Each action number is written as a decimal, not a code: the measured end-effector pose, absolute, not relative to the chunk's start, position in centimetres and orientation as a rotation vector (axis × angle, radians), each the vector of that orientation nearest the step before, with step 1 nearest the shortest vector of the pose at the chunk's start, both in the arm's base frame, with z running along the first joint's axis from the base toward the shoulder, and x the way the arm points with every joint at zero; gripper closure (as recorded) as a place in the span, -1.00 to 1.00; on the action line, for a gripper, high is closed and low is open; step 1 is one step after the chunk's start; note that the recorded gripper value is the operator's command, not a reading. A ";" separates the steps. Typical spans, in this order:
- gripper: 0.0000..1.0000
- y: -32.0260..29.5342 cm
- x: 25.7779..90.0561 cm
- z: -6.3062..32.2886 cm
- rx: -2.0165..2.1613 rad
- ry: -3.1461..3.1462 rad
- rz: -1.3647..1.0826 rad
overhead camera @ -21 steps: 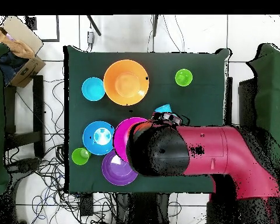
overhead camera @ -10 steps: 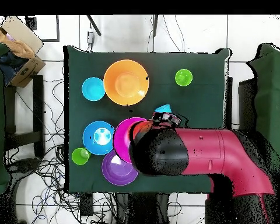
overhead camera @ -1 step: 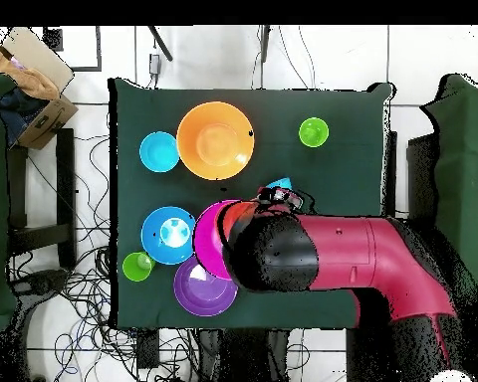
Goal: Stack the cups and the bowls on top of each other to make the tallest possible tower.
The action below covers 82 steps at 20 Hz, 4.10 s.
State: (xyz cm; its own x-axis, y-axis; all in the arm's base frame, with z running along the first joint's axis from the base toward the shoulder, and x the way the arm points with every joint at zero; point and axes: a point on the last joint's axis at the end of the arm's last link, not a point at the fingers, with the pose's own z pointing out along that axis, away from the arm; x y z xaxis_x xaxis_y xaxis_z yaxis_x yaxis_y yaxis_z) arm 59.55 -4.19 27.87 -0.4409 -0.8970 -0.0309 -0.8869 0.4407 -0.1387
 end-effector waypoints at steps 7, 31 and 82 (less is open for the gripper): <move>1.00 -4.0 59.5 26.7 -1.593 2.581 -0.143; 1.00 -2.9 58.1 21.4 -1.563 2.575 -0.096; 1.00 -1.6 53.5 15.4 -1.526 2.582 -0.010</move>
